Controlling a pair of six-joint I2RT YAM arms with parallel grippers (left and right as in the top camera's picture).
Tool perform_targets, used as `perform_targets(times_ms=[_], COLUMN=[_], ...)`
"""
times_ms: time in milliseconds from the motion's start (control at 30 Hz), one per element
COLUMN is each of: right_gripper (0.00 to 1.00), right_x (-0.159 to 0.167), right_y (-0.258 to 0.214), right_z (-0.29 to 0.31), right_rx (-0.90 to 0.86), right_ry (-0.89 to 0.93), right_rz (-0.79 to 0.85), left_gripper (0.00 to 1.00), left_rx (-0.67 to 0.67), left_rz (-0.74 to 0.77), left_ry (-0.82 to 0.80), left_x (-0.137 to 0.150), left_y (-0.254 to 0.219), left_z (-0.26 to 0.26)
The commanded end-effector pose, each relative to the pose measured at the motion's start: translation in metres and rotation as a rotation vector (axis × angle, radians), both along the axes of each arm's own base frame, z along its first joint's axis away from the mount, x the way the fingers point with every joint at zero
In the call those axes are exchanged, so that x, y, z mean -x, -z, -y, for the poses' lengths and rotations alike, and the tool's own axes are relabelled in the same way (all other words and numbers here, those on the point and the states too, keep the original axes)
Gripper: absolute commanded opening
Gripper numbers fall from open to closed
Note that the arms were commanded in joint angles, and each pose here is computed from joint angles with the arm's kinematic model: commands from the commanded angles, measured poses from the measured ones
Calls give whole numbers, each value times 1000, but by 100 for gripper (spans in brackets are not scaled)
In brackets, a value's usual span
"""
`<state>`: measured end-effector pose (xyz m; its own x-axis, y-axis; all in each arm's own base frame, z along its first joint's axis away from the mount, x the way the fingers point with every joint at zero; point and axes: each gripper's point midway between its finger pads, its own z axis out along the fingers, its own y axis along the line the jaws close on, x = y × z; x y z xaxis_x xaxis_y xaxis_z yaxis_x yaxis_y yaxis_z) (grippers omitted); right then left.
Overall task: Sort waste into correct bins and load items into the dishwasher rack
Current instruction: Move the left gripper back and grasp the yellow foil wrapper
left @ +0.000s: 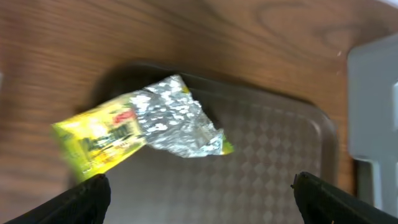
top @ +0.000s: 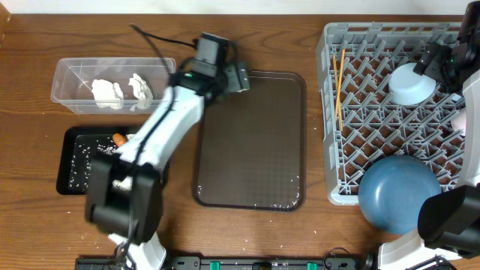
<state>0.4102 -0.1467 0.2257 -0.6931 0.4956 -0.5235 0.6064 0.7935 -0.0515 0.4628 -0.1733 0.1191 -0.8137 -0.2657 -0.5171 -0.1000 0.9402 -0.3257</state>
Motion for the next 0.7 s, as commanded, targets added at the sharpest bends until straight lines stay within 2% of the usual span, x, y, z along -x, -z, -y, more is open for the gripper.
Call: perform_targets(times_ms=[0, 100, 233, 533, 667], right_gripper=[99, 99, 99, 99, 99], right_x=[-1, -1, -1, -1, -1], right_y=[-8, -8, -8, -8, -8], right_z=[2, 2, 2, 2, 2], right_rx=[5, 5, 5, 5, 5], right_ry=[11, 11, 11, 11, 11], right_rz=[22, 22, 22, 23, 22], left_gripper=[96, 96, 96, 96, 96], left_rx=[-58, -87, -216, -500, -554], left_rz=[-29, -29, 8, 101, 103], left_ry=[6, 56, 244, 666, 750], left_x=[-5, -9, -12, -11, -9], left_y=[36, 57, 71, 73, 80], left_z=[5, 14, 16, 16, 15])
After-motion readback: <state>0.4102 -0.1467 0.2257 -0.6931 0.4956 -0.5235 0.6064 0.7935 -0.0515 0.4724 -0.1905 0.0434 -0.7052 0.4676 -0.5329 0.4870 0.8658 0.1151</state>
